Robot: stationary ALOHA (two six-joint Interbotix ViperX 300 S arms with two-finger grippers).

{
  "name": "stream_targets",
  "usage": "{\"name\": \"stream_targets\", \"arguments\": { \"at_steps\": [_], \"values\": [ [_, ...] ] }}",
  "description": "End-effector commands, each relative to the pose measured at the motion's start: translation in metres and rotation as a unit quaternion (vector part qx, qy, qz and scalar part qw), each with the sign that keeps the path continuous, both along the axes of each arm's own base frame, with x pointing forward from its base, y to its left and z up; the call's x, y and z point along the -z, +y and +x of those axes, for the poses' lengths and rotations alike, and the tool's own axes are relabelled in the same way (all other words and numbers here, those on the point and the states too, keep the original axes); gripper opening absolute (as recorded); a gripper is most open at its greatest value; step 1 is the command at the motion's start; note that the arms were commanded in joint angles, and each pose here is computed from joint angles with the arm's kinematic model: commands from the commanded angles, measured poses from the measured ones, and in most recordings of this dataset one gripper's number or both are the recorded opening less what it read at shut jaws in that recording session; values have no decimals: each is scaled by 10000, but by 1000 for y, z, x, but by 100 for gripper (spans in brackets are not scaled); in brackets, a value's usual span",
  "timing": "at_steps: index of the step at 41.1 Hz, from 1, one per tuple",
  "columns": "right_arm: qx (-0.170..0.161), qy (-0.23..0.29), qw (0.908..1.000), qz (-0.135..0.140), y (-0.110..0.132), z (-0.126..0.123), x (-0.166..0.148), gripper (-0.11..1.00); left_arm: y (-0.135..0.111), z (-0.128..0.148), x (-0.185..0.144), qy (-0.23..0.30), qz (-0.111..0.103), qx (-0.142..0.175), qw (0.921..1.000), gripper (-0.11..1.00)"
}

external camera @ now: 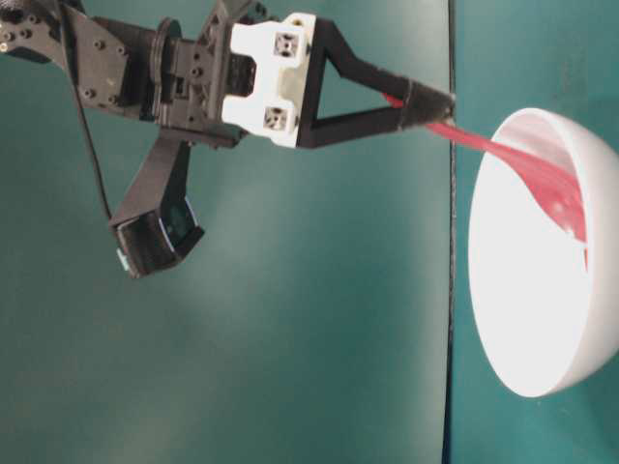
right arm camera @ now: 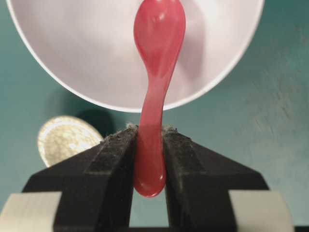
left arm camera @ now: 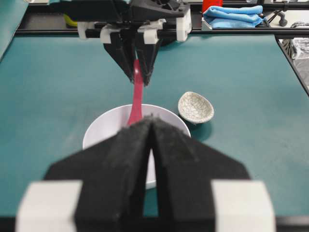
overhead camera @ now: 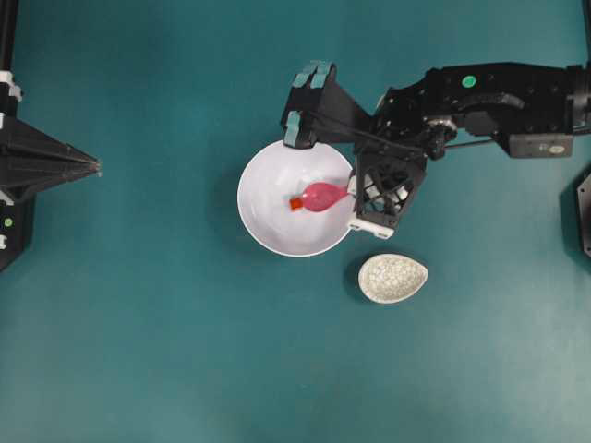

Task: Grip the spoon and scoop the red block from the bowl with right arm.

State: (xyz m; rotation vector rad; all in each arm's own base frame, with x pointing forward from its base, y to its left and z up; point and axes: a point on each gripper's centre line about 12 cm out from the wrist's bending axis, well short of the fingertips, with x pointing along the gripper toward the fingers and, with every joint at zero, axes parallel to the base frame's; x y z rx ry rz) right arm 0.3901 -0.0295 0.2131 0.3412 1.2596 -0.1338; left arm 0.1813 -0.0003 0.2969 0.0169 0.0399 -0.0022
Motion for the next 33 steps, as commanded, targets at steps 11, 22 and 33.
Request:
{"name": "stream_targets", "arguments": {
  "at_steps": [11,22,33],
  "values": [
    [-81,-313,9995,-10,8,14,-10,22,0,1,-12,-153,23,1,9999,0],
    [-19,-580,9983,-56,6,23,-7,22,0,1,-12,-146,15,1,9999,0],
    [163,-872,9961,-9,6,30,-10,22,0,2,-11,-130,23,-6,9999,0]
  ]
}}
